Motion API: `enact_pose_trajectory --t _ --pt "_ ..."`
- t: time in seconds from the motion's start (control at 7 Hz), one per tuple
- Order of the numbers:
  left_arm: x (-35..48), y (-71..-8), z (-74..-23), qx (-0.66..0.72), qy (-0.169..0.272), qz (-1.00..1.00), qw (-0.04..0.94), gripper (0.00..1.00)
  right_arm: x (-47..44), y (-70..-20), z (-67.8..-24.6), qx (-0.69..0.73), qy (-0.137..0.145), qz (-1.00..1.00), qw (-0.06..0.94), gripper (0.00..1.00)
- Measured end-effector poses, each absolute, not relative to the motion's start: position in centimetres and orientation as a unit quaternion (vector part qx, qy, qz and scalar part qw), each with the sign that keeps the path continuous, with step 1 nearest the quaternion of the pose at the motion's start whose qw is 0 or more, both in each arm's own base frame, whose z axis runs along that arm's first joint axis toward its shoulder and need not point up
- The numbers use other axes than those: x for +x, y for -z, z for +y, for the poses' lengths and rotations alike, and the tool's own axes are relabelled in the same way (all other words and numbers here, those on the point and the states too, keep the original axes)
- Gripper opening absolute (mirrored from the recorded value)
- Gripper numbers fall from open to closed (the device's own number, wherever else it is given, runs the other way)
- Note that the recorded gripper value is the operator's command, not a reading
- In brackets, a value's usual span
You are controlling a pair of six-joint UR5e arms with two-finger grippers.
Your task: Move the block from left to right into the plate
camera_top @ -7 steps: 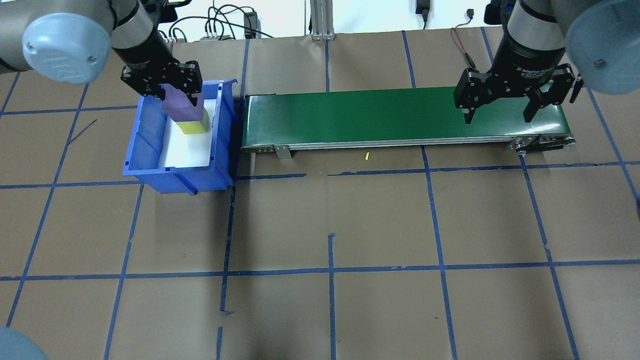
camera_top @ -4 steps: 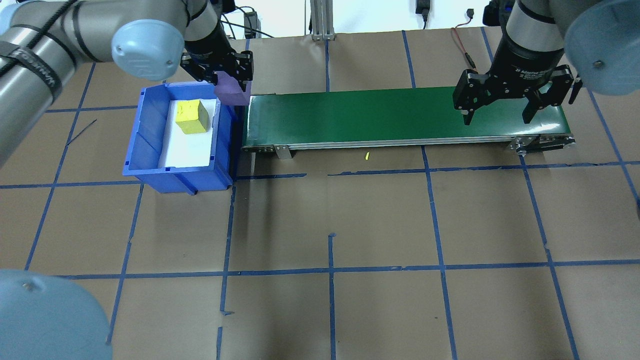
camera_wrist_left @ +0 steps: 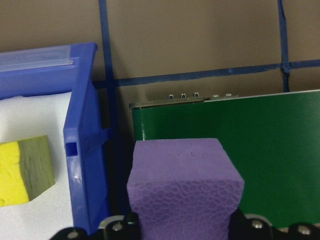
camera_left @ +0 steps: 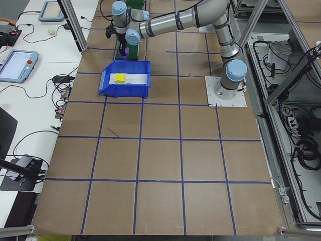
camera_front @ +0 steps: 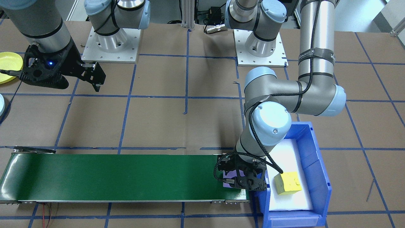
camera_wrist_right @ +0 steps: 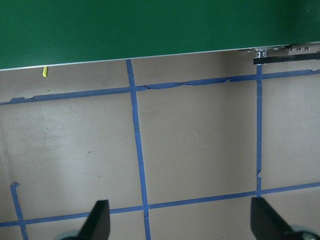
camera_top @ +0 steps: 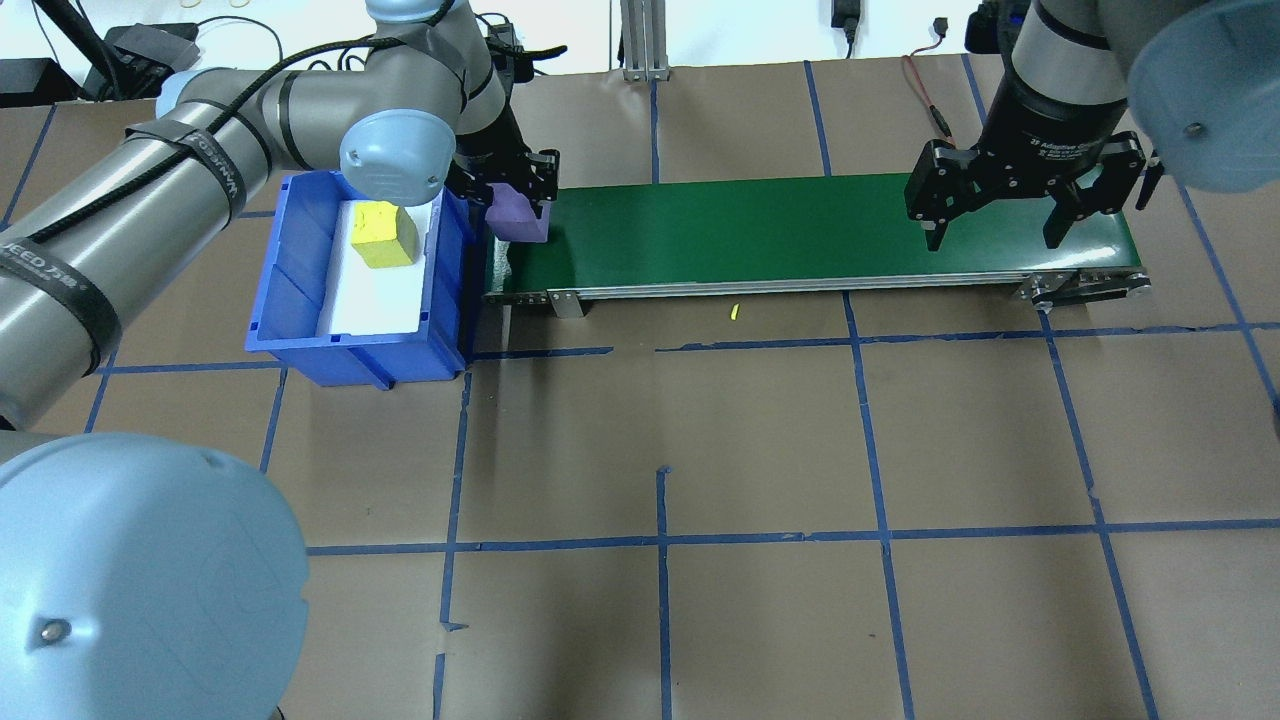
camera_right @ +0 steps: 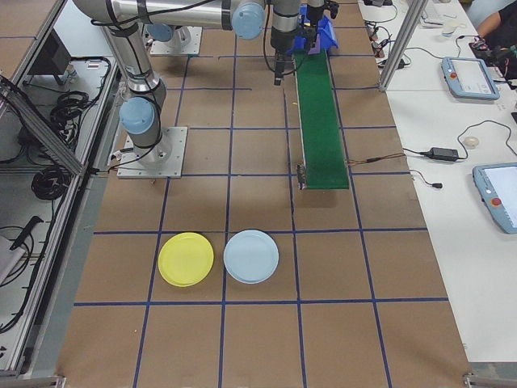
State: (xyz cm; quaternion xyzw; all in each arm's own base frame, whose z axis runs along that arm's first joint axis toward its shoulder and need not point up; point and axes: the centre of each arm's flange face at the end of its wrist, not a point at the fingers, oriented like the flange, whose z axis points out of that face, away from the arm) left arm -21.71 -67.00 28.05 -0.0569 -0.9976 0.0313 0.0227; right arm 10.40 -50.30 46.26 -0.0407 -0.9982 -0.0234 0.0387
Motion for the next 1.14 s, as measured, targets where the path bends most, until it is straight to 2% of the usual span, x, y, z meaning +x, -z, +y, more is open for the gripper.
enact_pose_trajectory --t 0.29,0.57,0.86,1.14 --pt "-22.7 -29.2 -66.3 -0.064 -0.042 -0.997 0.024 1.0 10.4 -46.1 -51.1 -0.046 0.012 -0.999 0.019 1.0" --pt "-22.3 -33.6 -65.6 -0.059 -0.054 -0.997 0.022 1.0 10.8 -43.2 -55.6 -0.05 -0.024 -0.998 -0.041 1.0" --pt "-15.9 -36.0 -66.9 -0.024 -0.051 -0.998 0.009 1.0 11.8 -38.0 -60.7 -0.05 -0.048 -0.992 -0.11 1.0" --pt "-8.8 -33.4 -68.8 -0.019 -0.029 -0.999 0.003 1.0 12.7 -34.1 -64.9 -0.069 -0.053 -0.982 -0.168 1.0"
